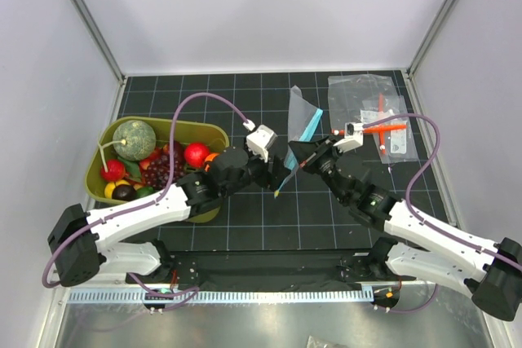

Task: Place the food in the zip-top bag and seal the zipper
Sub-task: Open the zipper of the food storage bag.

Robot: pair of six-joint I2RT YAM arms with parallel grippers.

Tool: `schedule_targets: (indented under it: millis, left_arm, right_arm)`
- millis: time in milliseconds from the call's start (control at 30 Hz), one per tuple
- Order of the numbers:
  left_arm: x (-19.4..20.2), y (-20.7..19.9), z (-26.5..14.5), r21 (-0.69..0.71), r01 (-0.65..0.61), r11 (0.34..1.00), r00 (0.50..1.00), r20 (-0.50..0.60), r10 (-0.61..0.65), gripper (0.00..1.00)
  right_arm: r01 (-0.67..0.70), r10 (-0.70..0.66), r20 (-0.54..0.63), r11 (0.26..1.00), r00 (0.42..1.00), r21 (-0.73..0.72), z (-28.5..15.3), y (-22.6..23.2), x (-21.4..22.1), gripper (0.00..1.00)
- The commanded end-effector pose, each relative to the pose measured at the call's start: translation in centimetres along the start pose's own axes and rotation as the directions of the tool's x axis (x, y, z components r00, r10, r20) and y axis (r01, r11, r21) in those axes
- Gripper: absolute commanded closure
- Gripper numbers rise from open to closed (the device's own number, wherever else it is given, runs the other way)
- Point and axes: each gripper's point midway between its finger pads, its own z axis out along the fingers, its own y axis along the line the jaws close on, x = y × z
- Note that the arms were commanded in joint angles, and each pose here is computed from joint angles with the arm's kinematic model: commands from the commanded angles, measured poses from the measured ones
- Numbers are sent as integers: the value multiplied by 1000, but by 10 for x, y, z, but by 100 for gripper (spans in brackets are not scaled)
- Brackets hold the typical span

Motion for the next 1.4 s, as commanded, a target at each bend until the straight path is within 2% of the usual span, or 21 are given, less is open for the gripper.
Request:
schedule_targets:
  millis: [0,167,200,267,300,333,433,500,533,567,600,667,733,867,1100,1367]
  left_arm:
    - [-24,3,3,-54,1,999,998,58,2,32]
    - [-25,2,2,-47,0,999,998,60,3,59]
    - [-25,2,2,-45,-2,999,998,59,5,70]
    - [-25,1,2,-40,-2,999,998,59,4,82]
    - [-25,0,2,-37,-4,999,998,58,6,94]
    - [-26,1,2,-38,-2,999,998,59,4,100]
    - [-26,4,2,-61,10,998,998,65,-6,100]
    - [-26,5,2,-67,16,998,998,66,-12,100]
    - [-26,6,2,-73,21,997,998,65,-16,100]
    - [-25,11,2,-103,25,994,998,65,-18,100]
    - [-26,17,2,-137,27,990,997,68,-18,100]
    - [-26,23,2,-171,32,985,998,67,-21,100]
    - [-24,26,3,-195,39,980,998,56,-29,100]
    - [-21,27,6,-204,44,978,998,42,-36,100]
    - [-23,26,3,-195,46,980,998,46,-38,100]
    - [-30,7,-4,-82,36,996,997,67,-31,99]
  right_arm:
    - [-30,34,55,997,998,-69,1,28,-18,99]
    - [-21,25,54,997,998,-69,1,30,-17,99]
    - [-18,22,53,998,998,-67,2,29,-16,98]
    - [-9,11,45,998,999,-59,5,28,-13,96]
    - [-6,8,42,998,999,-58,5,28,-12,95]
    - [2,0,38,999,999,-51,7,26,-10,95]
    - [22,-20,29,998,999,-55,10,27,-7,93]
    - [31,-30,17,998,999,-56,12,28,-4,86]
    - [34,-34,16,998,999,-60,12,29,-4,81]
    - [50,-49,15,997,999,-65,12,30,-4,66]
    - [70,-69,19,995,997,-67,11,30,-6,59]
    - [89,-88,24,994,996,-64,11,31,-8,47]
    - [117,-116,22,992,993,-46,10,26,-9,38]
    - [149,-148,28,988,989,-28,9,21,-9,37]
    - [179,-178,57,984,982,-20,3,11,-13,42]
    - [187,-187,29,982,982,24,10,6,-8,58]
